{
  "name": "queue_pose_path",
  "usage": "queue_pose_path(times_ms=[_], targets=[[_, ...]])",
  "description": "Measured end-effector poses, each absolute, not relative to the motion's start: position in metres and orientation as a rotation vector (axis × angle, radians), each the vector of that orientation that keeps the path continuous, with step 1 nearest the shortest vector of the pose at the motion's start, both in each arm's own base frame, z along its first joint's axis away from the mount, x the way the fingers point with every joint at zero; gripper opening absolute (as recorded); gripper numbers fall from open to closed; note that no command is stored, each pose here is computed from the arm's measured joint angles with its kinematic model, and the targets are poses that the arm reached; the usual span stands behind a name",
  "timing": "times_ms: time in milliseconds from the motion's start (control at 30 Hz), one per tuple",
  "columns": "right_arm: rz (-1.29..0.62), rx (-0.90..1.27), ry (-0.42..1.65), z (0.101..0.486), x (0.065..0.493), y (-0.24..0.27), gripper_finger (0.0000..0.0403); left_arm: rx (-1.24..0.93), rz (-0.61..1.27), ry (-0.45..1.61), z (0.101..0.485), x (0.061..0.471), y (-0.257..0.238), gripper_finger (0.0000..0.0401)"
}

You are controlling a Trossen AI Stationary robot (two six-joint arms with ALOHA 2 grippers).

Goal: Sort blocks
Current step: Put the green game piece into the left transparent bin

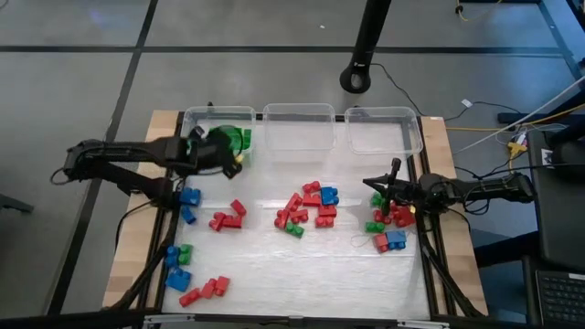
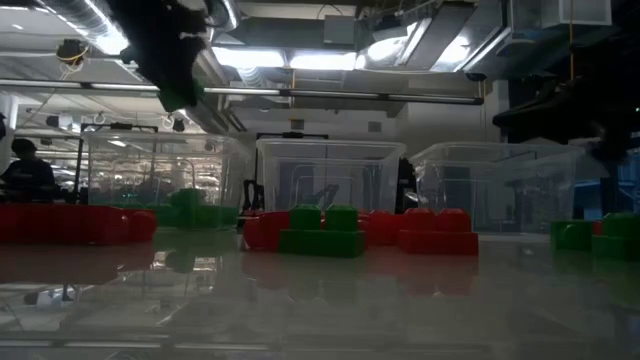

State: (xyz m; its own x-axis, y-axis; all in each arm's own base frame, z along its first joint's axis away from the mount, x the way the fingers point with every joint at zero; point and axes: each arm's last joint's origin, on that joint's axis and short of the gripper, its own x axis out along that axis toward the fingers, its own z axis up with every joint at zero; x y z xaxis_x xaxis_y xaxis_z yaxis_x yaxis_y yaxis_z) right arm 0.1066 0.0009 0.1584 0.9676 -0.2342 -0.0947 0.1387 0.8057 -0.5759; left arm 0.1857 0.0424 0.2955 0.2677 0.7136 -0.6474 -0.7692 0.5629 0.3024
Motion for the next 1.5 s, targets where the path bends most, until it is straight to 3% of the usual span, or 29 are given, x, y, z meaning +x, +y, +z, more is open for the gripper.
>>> queue_pose_path(times_ms=[233, 500, 667, 1200, 1500], targets=[[-0.24, -0.653, 0.175, 0.159, 0.106, 0.0, 0.0019, -0.067, 1.104, 0.848, 0.3, 0.178, 0.09, 0.0178], [-0.239, -0.653, 0.175, 0.159, 0.106, 0.0, 0.0019, -0.164, 1.071, 0.876, 0.3, 0.164, 0.123, 0.0241], [-0.239, -0.653, 0.175, 0.159, 0.106, 0.0, 0.0019, -0.166, 1.064, 0.879, 0.301, 0.162, 0.122, 0.0256], [-0.239, -0.652, 0.175, 0.159, 0.106, 0.0, 0.0019, -0.368, 0.564, 0.908, 0.298, 0.179, 0.001, 0.024], [-0.238, -0.652, 0.175, 0.159, 0.106, 0.0, 0.0019, -0.528, 0.495, 1.068, 0.276, 0.174, -0.079, 0.0226]])
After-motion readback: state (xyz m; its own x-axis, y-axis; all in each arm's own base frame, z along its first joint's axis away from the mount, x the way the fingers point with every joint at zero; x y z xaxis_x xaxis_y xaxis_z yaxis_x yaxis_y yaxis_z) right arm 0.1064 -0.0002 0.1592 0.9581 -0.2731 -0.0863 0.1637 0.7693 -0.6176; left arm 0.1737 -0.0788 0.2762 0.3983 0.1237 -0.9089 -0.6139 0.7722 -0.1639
